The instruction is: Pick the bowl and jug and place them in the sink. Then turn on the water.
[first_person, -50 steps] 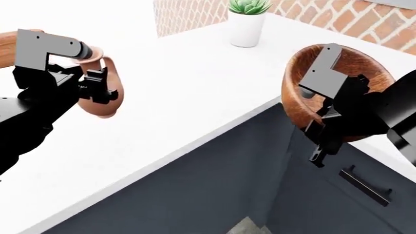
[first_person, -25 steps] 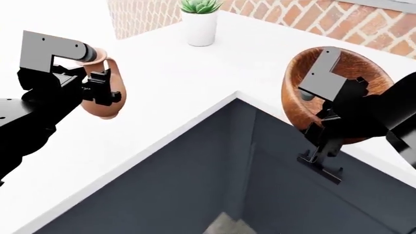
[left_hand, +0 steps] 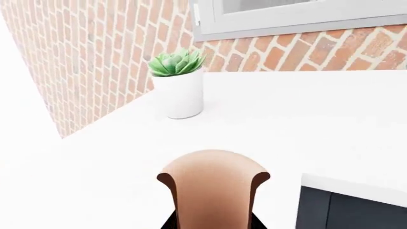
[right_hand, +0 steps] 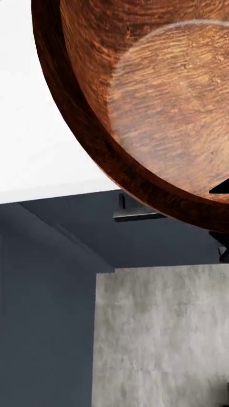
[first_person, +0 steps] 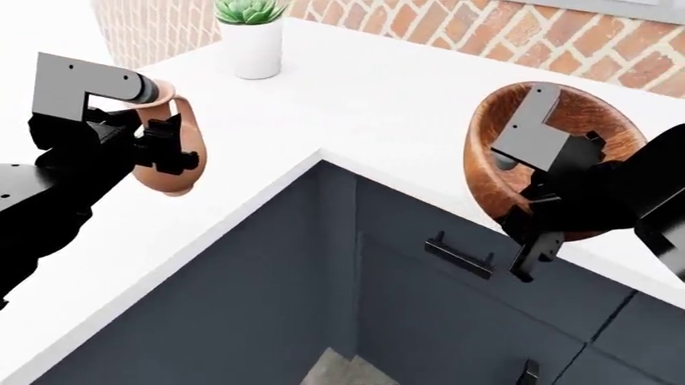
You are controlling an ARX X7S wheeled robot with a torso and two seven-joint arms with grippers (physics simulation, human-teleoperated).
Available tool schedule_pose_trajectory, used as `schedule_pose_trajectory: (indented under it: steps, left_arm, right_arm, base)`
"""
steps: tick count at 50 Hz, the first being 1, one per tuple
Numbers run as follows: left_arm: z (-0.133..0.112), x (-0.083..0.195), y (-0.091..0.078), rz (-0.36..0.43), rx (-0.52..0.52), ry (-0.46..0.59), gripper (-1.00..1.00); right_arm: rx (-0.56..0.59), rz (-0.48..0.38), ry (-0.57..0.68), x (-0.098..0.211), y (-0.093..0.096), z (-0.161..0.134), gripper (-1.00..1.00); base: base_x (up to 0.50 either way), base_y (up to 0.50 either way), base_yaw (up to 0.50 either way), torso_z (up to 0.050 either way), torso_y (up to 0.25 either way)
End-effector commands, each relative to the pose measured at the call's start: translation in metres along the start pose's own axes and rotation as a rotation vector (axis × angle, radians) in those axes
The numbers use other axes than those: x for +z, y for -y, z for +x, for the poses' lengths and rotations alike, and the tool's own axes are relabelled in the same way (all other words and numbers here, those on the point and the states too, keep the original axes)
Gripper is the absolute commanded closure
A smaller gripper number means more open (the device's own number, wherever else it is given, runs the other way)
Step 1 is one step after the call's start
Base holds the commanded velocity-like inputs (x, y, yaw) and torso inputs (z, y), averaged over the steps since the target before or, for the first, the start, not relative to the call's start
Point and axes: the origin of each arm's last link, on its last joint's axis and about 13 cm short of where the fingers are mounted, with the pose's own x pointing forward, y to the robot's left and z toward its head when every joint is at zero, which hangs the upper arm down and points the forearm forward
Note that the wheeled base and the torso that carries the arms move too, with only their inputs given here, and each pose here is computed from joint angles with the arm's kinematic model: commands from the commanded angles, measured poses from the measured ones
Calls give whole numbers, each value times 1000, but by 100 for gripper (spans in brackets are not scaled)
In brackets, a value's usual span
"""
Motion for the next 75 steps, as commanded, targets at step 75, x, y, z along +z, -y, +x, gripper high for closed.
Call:
schedule_pose_trajectory:
  steps: [75]
  left_arm:
    - [-4,7,-5,20,27,49,100]
  right_arm:
    - [-12,-4,6,-5,-2,3,100]
  base:
    - [-3,8,-500,1,2]
